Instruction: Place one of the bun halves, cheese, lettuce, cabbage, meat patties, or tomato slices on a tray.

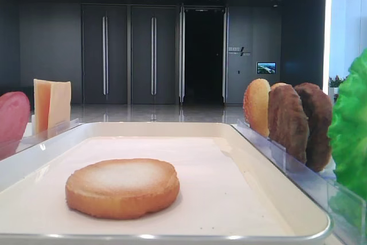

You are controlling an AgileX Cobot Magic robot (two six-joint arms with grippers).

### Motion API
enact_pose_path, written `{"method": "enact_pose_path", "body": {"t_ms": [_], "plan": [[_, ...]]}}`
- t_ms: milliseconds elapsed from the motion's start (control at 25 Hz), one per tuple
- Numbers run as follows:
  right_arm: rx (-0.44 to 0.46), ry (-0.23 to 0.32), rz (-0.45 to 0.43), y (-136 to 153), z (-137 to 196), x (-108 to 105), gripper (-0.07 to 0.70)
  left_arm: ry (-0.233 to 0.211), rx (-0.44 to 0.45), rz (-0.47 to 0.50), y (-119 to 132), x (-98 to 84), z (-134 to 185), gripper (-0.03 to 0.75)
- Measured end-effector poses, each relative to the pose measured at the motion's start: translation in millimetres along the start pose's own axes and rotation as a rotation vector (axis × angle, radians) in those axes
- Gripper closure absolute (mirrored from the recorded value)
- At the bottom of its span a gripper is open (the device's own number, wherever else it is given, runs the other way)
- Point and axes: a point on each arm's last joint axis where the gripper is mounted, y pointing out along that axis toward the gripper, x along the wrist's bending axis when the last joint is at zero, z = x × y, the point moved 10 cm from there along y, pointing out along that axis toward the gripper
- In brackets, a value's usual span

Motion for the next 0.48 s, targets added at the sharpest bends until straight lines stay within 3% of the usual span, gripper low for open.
{"method": "enact_pose_path", "body": {"t_ms": [480], "plan": [[0.0,0.0,0.0,0.0,0.0,0.0,0.223,0.0,0.0,0.0,0.0,0.0,0.0,0.546]]}}
